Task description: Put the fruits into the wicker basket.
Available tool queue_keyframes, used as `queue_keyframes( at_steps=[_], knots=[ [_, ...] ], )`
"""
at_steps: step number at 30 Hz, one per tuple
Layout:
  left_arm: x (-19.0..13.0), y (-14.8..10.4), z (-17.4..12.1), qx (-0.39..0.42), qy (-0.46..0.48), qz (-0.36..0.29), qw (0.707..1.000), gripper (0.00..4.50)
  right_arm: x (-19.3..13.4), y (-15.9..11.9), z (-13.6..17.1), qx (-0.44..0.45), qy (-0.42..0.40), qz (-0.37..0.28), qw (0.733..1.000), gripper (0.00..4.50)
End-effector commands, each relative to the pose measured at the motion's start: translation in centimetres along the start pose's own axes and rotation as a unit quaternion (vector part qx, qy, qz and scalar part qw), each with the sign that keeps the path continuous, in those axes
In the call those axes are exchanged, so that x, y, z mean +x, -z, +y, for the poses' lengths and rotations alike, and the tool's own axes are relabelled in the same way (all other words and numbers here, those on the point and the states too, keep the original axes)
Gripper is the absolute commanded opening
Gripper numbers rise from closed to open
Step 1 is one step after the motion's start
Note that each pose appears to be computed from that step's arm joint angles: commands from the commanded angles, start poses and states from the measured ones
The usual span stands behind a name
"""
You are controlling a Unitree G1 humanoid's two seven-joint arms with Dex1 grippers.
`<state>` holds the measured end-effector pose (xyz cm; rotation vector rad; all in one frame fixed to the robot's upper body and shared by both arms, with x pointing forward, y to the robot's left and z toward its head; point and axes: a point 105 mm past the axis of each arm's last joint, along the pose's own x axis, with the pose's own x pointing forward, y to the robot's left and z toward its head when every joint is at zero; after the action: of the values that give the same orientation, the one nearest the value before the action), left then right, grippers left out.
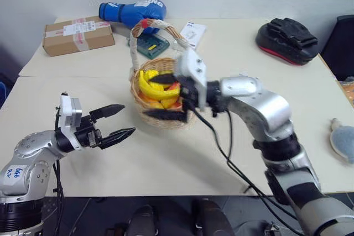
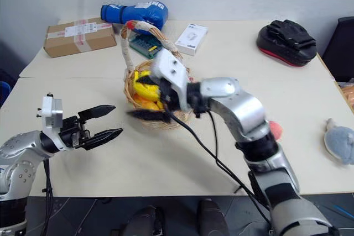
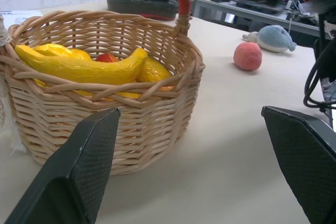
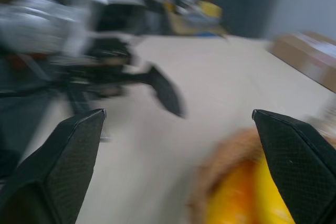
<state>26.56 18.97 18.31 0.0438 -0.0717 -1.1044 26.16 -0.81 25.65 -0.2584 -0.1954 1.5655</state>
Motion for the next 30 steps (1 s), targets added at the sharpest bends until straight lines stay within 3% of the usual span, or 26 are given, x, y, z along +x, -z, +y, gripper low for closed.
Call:
queue_keyframes(
  at_steps=[1,5,8,10,12,18,21,23,26,30],
  knots=[
    [0.6,-0.6,-0.7,0.024,0.033,0.002,0.999,4.50,-3.5,-1.3,1.8,-0.018,0.026,-0.039,0.999,4.47],
    [1.8,-0.3,-1.2,0.044,0.067,0.017,0.997,4.50,-10.8,3.9,3.5,-0.061,0.150,0.066,0.984,4.47],
    [2.8,0.1,-2.8,0.038,0.119,0.019,0.992,4.50,-18.6,7.0,5.7,-0.022,0.300,0.128,0.945,4.47],
    [2.9,0.3,-3.5,0.033,0.145,0.023,0.989,4.50,-21.4,7.2,7.8,-0.030,0.335,0.144,0.931,4.47],
    [3.4,0.5,-3.8,0.011,0.162,0.017,0.987,4.50,-24.8,8.1,10.1,-0.015,0.433,0.149,0.889,4.47],
    [5.2,0.9,-4.5,0.008,0.190,0.009,0.982,4.50,-28.9,11.0,15.7,0.021,0.543,0.205,0.814,4.47],
    [6.1,1.0,-5.0,0.007,0.203,0.007,0.979,4.50,-30.9,11.9,17.5,0.057,0.603,0.193,0.772,4.47],
    [6.2,1.1,-5.2,0.007,0.207,0.009,0.978,4.50,-30.8,11.5,16.8,0.059,0.606,0.178,0.773,4.47],
    [6.2,0.9,-5.4,0.002,0.216,0.010,0.976,4.50,-30.0,9.4,13.0,0.074,0.600,0.100,0.791,4.47],
    [6.3,0.8,-5.3,0.009,0.214,0.010,0.977,4.50,-28.8,8.7,8.9,0.125,0.558,0.087,0.815,4.47]
  ],
)
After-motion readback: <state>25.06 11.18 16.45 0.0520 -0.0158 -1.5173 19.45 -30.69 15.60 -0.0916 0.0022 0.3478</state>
